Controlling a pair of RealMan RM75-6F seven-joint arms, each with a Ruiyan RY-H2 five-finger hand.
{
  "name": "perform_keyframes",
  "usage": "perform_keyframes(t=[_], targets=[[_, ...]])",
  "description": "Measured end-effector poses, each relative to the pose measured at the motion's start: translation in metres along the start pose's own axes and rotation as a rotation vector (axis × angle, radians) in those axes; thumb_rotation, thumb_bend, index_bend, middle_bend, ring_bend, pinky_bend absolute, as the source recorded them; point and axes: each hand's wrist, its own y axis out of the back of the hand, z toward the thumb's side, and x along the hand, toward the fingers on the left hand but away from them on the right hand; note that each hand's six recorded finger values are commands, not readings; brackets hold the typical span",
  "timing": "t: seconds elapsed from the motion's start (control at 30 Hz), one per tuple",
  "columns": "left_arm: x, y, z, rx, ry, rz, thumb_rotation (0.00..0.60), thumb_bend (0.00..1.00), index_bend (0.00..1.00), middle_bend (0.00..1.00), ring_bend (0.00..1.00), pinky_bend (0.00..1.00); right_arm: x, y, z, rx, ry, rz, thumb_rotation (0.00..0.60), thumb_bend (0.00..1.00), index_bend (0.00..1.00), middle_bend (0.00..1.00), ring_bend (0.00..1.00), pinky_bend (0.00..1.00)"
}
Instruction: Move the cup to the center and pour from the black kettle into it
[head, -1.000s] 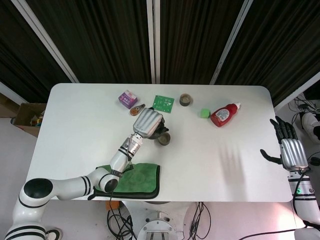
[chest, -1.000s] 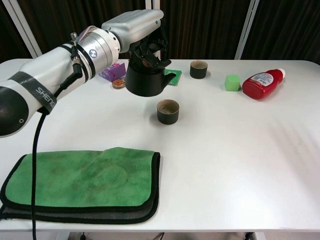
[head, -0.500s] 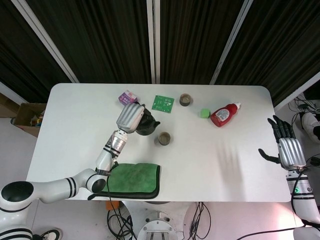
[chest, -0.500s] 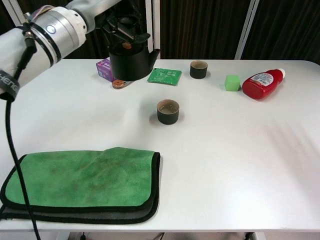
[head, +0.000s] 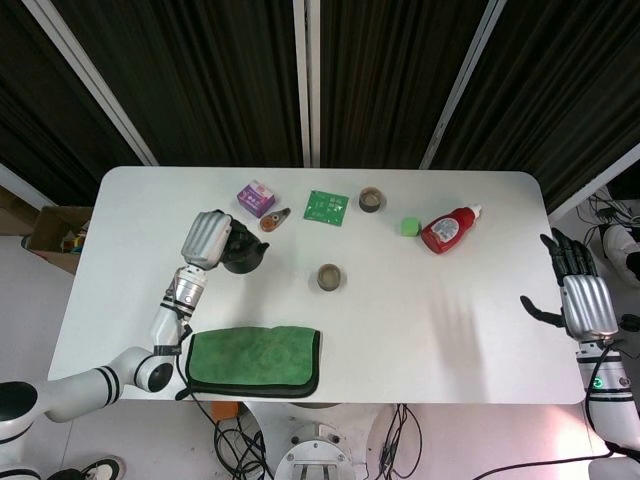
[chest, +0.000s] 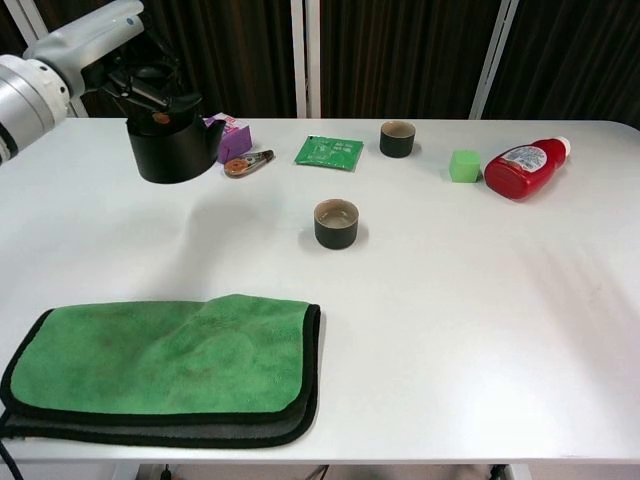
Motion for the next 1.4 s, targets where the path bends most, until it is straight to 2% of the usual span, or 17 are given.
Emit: perform_keyframes(t=[0.33,0.53,0.83,1.4], targets=[[-0.015,-0.013,-0.049,0.052,0.068,0.002,0.600,0.46,1.00,1.00,0.95,0.53,0.002,0.003,0.003,0.009,0.001,-0.004,0.600,0.18,0.00,0.00,0.00,0.00],[-0.023,-0.025,-0.063,0.095,0.074,-0.003,0.600,0.45,1.00,1.00,0.95,0.53,0.002,0.000,0.004,0.008,-0.001,0.004,0.600,0.18,0.00,0.00,0.00,0.00],[-0.029,-0.042,-0.070,0.112,0.063,-0.027,0.600,0.43,1.00,1.00,0.94,0.53,0.003,-0.001,0.003,0.007,-0.007,0.006,0.600,0.18,0.00,0.00,0.00,0.00],[-0.031,-0.050,-0.072,0.124,0.048,-0.050,0.600,0.41,1.00,1.00,0.93,0.52,0.000,-0.006,0.005,0.009,-0.006,0.018,0.600,0.19,0.00,0.00,0.00,0.00]])
